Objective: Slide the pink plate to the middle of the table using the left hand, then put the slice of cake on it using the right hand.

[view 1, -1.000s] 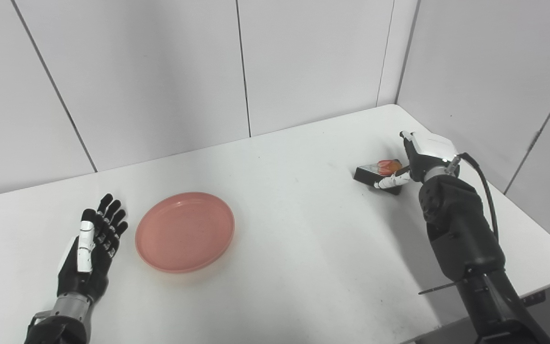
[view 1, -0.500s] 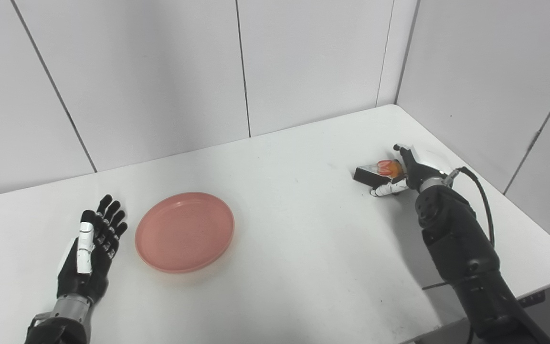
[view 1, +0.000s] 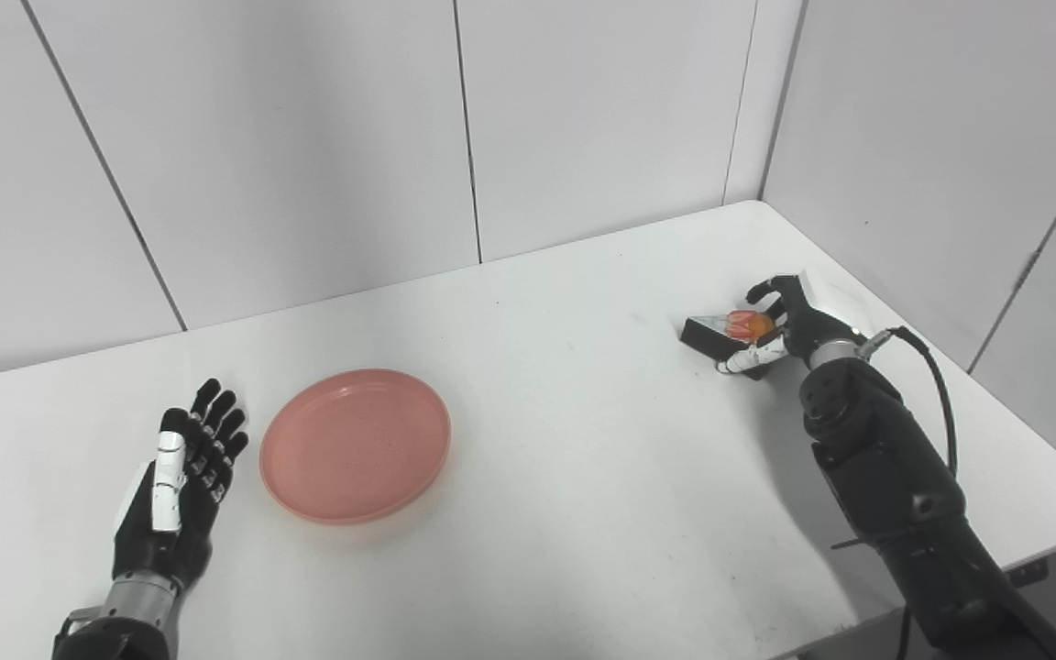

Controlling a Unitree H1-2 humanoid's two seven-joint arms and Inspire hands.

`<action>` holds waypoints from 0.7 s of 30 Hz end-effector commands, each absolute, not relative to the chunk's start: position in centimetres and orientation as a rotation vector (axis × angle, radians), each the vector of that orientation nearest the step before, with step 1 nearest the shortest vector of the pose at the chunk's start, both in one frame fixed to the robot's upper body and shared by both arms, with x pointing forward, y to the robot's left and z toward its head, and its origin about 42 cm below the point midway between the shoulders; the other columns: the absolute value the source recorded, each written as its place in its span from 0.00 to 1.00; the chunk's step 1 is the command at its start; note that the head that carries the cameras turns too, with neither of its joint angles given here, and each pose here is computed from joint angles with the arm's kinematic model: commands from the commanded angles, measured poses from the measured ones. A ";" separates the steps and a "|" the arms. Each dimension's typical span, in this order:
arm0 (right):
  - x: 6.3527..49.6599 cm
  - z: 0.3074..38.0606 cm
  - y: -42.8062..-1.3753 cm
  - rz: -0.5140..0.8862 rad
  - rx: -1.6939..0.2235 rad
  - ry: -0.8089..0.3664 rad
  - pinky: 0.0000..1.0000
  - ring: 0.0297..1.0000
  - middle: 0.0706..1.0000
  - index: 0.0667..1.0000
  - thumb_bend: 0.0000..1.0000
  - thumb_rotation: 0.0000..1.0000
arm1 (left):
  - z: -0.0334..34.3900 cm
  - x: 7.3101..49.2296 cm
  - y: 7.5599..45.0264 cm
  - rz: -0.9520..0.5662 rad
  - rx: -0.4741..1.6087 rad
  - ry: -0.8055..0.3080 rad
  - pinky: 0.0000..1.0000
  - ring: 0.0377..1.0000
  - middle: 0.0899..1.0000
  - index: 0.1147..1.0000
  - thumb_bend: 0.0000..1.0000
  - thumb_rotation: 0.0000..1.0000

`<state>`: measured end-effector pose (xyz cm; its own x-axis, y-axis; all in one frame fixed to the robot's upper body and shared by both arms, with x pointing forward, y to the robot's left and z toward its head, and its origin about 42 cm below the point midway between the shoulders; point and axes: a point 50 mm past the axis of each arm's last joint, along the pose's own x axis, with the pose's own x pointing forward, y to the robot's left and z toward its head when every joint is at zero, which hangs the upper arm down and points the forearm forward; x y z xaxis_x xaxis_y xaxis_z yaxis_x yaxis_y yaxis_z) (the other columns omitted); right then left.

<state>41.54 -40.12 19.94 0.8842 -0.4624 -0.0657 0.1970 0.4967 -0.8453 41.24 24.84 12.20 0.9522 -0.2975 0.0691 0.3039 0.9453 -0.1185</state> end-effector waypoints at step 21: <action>41.5 26.7 -39.6 -0.521 -0.957 -0.018 0.28 0.33 0.37 0.50 0.52 0.00 | 13.8 40.3 20.0 -0.298 -0.107 -0.087 1.00 1.00 1.00 1.00 0.71 1.00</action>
